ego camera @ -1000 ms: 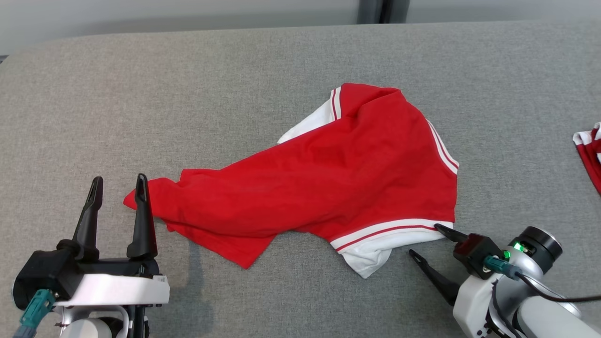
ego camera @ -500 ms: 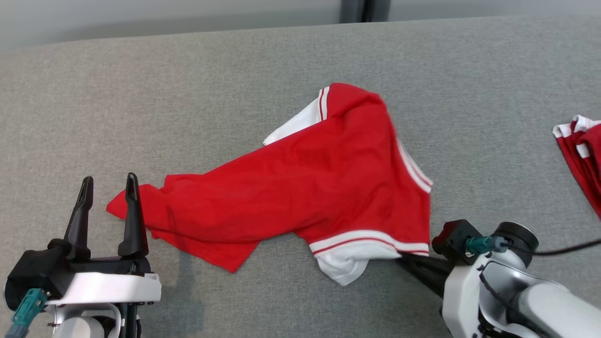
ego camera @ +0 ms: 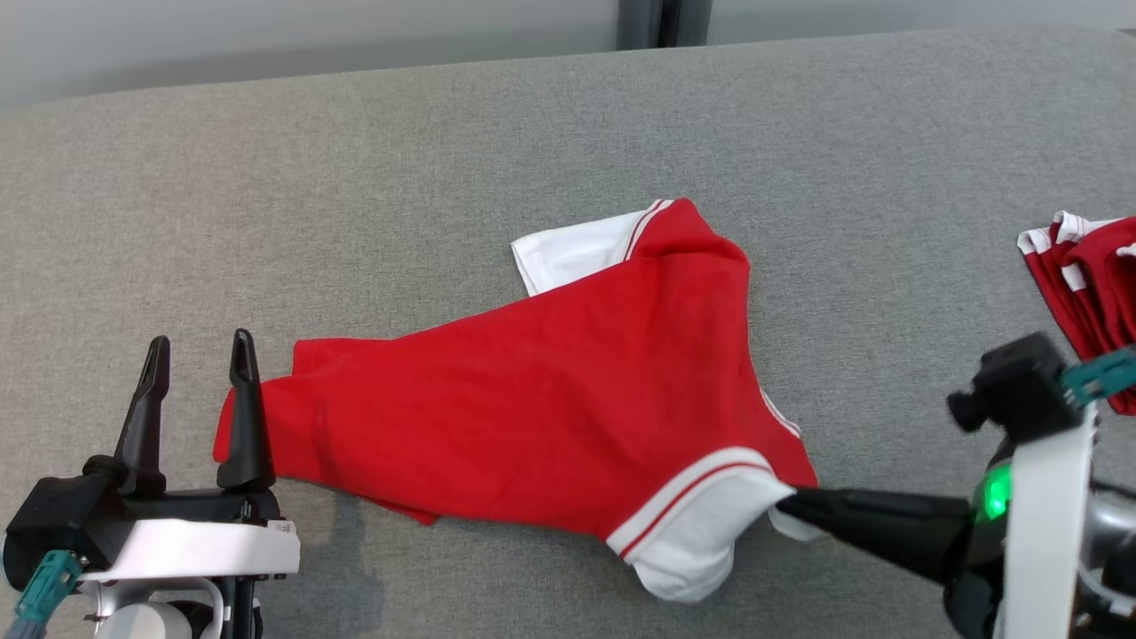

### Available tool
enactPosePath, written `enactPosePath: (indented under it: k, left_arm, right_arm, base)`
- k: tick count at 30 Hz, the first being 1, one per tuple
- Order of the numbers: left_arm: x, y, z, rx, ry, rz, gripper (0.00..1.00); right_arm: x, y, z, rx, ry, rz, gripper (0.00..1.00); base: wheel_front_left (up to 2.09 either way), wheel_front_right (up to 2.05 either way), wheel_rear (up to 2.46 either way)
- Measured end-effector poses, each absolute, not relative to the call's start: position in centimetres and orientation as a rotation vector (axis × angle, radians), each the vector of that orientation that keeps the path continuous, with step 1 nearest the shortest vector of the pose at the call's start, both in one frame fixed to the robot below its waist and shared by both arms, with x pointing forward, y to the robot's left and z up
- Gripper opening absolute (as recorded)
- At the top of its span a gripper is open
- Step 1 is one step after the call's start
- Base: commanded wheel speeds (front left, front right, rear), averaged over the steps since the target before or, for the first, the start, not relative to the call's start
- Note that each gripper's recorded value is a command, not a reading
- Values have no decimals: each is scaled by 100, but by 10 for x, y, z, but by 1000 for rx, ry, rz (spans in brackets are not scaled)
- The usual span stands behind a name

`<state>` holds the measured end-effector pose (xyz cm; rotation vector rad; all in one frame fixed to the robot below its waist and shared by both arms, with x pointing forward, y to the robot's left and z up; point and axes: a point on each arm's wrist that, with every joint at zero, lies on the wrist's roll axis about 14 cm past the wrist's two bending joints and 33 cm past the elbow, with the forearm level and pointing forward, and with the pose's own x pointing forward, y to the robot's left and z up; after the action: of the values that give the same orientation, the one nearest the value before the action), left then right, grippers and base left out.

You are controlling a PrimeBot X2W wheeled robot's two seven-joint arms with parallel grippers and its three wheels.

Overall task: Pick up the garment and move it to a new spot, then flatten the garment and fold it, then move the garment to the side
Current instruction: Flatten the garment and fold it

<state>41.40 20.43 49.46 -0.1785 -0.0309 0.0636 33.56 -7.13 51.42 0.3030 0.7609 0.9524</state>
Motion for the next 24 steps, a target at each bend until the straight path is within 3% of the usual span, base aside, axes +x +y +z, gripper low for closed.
enactPosePath:
  k: [3,10,20,21,23,24]
  left_arm:
    - [414,203,494,-180,-27,60,100]
    - [420,197,490,-186,-16,42,100]
    - [423,205,473,-183,24,69,100]
    - [423,205,471,-183,26,69,100]
    - [424,205,470,-183,28,71,100]
    - [424,205,469,-184,29,69,100]
  right_arm:
    - [352,-78,526,447,734,918,0]
    - [420,-123,482,683,784,644,0]
    - [487,-116,427,862,794,447,0]
    - [490,-113,425,867,784,438,15]
    - [494,-111,423,871,773,429,100]
    - [496,-113,424,868,751,416,100]
  base:
    - [0,0,0]
    - [0,0,0]
    - [0,0,0]
    - [0,0,0]
    - [0,0,0]
    - [0,0,0]
